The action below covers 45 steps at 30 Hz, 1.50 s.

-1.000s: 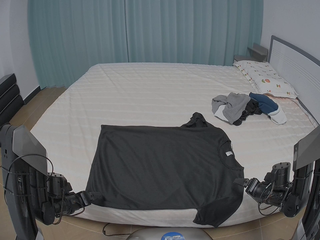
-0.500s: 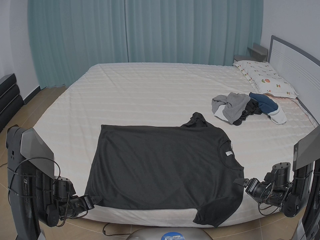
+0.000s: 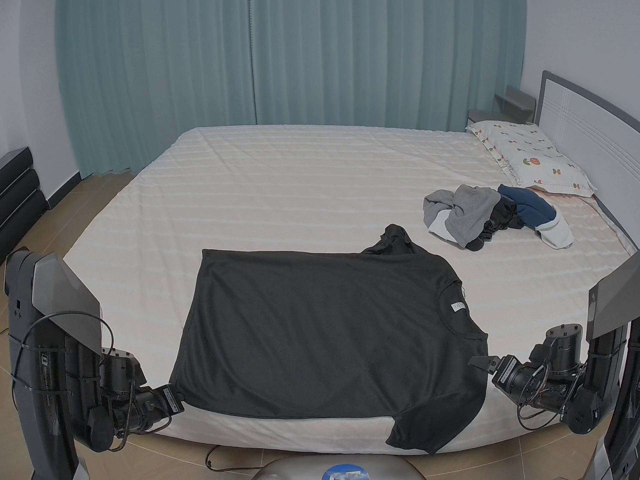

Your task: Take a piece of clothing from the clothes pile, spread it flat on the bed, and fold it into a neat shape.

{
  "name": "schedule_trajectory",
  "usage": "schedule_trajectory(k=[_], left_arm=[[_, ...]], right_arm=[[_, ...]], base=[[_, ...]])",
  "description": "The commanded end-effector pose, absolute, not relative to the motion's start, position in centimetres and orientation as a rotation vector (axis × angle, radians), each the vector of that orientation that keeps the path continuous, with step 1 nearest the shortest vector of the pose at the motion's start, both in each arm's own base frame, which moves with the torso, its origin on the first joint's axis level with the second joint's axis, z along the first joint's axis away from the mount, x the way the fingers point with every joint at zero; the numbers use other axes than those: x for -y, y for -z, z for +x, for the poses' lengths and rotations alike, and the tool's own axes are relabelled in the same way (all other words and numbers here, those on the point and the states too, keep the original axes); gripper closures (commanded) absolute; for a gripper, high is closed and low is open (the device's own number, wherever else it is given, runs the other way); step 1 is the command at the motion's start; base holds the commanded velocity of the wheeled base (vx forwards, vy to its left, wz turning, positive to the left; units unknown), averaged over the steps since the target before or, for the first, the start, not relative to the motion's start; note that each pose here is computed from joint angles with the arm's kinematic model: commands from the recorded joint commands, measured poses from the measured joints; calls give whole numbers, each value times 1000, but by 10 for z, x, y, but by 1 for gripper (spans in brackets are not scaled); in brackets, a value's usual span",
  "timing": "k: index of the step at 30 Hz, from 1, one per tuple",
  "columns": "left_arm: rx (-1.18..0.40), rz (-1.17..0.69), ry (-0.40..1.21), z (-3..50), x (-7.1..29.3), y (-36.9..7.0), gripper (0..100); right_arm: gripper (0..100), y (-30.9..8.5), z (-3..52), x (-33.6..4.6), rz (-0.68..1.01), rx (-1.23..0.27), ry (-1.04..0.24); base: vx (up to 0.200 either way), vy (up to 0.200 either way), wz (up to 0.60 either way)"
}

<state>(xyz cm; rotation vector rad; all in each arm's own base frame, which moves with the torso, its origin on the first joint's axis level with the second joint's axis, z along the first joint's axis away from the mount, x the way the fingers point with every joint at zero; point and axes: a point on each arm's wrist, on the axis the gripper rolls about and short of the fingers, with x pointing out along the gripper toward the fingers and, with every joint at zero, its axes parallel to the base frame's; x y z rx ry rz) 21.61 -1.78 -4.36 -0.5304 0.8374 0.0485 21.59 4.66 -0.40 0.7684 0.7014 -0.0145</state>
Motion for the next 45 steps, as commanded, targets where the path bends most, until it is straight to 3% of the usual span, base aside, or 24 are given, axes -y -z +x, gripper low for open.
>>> schedule_trajectory(k=[1,15,28,29,36,45], left_arm=[[-789,-537,-35,215,18,31,100],[-728,-570,-34,216,17,18,100],[-729,-584,-40,216,17,18,100],[-729,-584,-40,216,17,18,100],[-731,-585,-39,216,17,19,100],[-721,-584,-39,218,17,18,100]], right_arm=[[0,6,212,-46,762,-715,20],[0,37,237,-30,736,-735,88],[0,39,263,-32,749,-663,25],[100,39,263,-32,748,-664,24],[100,46,275,-33,711,-646,7],[100,35,305,-28,703,-512,-18]], base=[[0,0,0],[0,0,0],[0,0,0],[0,0,0],[0,0,0],[0,0,0]])
